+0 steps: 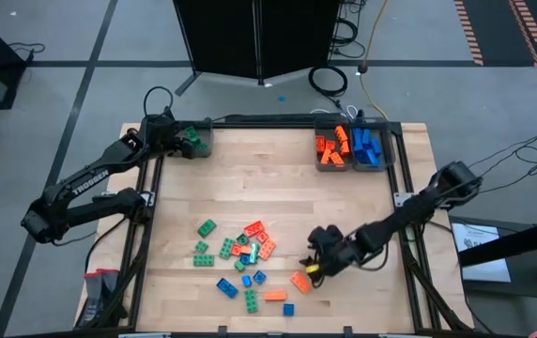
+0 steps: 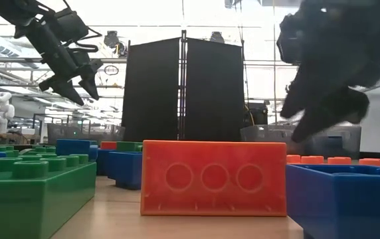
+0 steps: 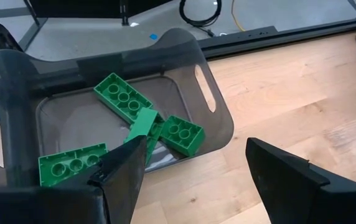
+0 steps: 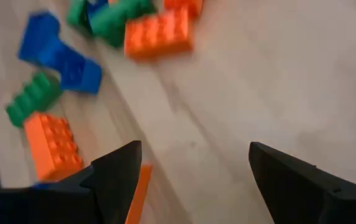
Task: Sort blocks
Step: Put the orange game piece into the middle black bin
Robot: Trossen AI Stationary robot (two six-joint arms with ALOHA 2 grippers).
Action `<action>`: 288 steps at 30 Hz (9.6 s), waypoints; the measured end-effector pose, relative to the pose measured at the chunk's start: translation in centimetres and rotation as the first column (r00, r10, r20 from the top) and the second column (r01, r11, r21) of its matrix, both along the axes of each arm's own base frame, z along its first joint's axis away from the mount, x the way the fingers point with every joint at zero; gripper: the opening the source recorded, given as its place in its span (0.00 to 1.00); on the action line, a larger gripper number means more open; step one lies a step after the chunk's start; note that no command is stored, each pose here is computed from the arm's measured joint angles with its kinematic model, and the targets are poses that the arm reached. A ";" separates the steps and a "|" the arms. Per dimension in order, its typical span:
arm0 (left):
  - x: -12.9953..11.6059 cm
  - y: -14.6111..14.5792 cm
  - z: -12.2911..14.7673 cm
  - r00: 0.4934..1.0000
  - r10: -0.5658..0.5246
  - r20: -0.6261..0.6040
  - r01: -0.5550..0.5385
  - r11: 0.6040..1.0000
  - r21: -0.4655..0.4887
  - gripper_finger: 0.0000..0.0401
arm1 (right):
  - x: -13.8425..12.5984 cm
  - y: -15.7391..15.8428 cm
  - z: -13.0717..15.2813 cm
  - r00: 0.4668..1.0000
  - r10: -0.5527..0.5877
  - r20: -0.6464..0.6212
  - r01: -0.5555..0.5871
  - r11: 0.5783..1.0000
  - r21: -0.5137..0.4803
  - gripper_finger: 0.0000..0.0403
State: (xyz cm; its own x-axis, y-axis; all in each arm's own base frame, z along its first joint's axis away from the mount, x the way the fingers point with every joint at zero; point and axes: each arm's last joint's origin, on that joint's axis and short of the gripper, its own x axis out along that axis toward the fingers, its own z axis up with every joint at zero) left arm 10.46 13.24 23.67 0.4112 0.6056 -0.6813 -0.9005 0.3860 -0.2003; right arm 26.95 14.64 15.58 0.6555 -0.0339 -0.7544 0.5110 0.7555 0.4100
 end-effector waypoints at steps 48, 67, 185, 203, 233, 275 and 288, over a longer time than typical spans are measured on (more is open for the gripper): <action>0.0 0.0 0.0 1.000 -0.020 -0.016 0.021 1.000 0.016 0.69 | 3.4 13.0 -5.7 0.930 -0.237 -0.280 0.178 0.959 -0.219 0.69; 0.0 0.0 0.1 0.999 -0.040 -0.032 0.041 0.999 0.030 0.69 | 3.3 13.3 -4.7 0.902 -0.338 -0.270 0.285 0.934 -0.216 0.30; -0.1 0.0 0.0 0.999 -0.014 -0.045 0.015 0.999 0.031 0.69 | -7.2 -34.3 1.3 0.807 -0.586 -0.074 0.557 0.796 -0.237 0.30; -0.1 0.1 0.0 1.000 0.000 -0.031 0.001 1.000 0.024 0.69 | -7.7 -34.7 1.1 0.770 -0.634 -0.067 0.610 0.763 -0.212 0.65; 0.0 0.1 0.0 1.000 0.002 -0.026 -0.002 1.000 0.025 0.69 | 3.5 -11.8 9.6 0.820 0.525 0.227 -0.442 0.834 -0.331 0.64; -0.1 0.0 -0.1 0.999 -0.019 -0.051 0.020 1.000 0.021 0.69 | 8.9 7.0 -1.8 0.840 0.543 0.006 -0.526 0.817 -0.235 0.64; -0.1 -0.1 -0.1 0.998 -0.025 -0.060 0.026 0.999 0.019 0.69 | 8.8 7.5 -3.2 0.829 0.559 -0.024 -0.552 0.810 -0.197 0.60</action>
